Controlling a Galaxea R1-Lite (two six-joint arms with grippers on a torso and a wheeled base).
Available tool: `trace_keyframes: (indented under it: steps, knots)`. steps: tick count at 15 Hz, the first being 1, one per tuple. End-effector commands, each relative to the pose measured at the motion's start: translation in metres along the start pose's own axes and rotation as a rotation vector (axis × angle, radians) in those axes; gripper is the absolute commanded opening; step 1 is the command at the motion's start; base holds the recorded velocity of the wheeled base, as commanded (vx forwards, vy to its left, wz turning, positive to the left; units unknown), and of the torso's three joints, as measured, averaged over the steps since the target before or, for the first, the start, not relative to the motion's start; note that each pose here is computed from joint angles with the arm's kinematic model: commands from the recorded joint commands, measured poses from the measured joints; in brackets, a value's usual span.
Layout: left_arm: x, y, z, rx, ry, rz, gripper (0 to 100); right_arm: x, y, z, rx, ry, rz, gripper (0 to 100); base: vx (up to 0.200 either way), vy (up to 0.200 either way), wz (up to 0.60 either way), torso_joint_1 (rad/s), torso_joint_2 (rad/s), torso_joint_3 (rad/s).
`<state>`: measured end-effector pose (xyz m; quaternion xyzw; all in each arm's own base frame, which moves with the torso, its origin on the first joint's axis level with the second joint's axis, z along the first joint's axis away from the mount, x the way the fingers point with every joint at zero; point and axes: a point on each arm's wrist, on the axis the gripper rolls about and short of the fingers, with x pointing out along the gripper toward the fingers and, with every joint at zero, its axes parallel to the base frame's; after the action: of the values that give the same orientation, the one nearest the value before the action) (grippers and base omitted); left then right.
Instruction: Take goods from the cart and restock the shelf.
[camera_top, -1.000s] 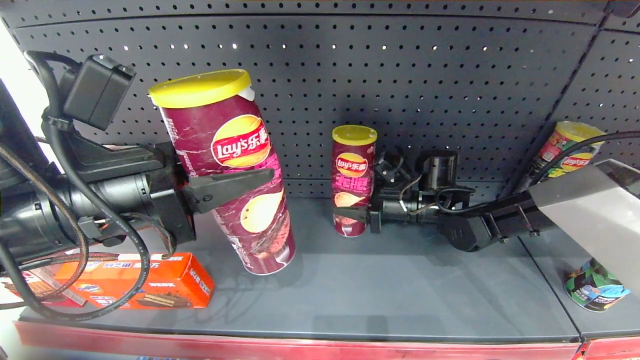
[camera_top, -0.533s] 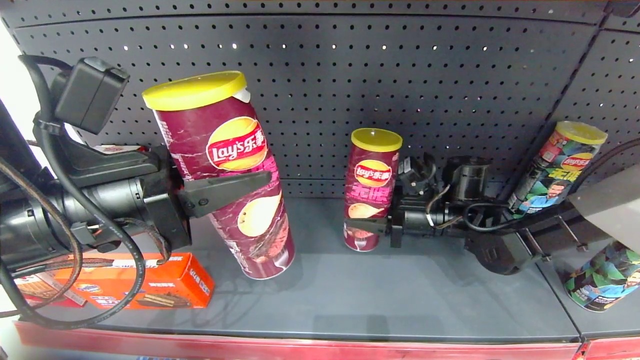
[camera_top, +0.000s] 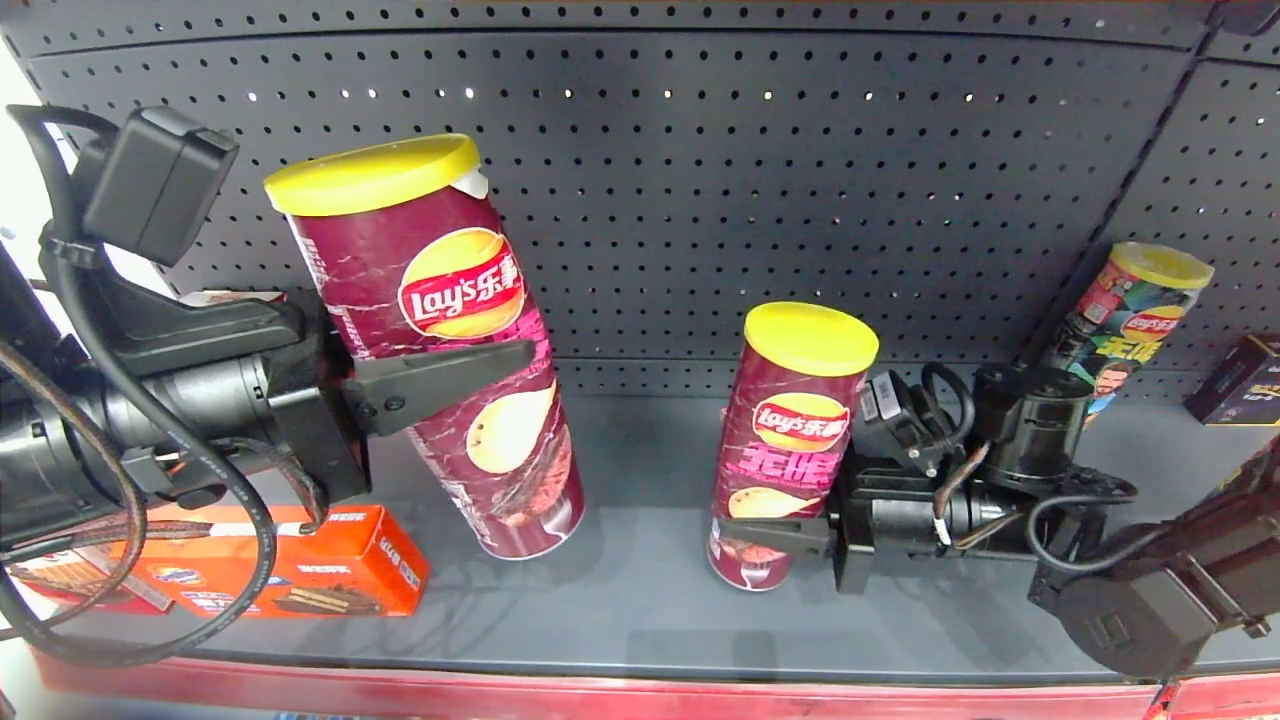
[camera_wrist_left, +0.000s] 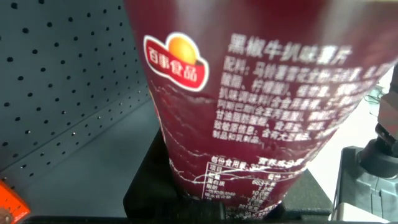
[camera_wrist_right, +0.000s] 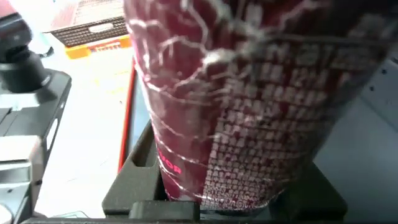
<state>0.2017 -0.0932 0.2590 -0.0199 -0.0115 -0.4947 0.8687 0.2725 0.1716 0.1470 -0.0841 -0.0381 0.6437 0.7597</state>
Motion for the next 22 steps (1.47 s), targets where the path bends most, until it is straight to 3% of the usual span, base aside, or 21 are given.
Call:
trace_keyframes:
  steps: [1, 13, 14, 22]
  knots:
    - [0.000, 0.000, 0.000, -0.002, 0.000, 0.000, 0, -0.005, 0.010, -0.007, 0.014, 0.012, 0.007, 0, 0.000, 0.000, 0.00, 0.000, 0.00, 0.000]
    - [0.000, -0.001, 0.000, -0.004, 0.000, 0.000, 0, 0.005, 0.009, -0.037, 0.034, 0.070, 0.023, 0, 0.000, 0.000, 0.00, 0.000, 0.00, 0.000]
    - [0.000, -0.001, 0.000, -0.004, 0.000, -0.001, 0, 0.005, 0.009, -0.038, 0.016, 0.073, 0.023, 100, 0.000, 0.000, 0.00, 0.000, 0.00, 0.000]
    - [-0.001, -0.001, -0.005, -0.012, 0.011, -0.001, 0, -0.019, 0.001, -0.018, -0.029, 0.052, -0.061, 100, 0.000, 0.000, 0.00, 0.000, 0.00, 0.000]
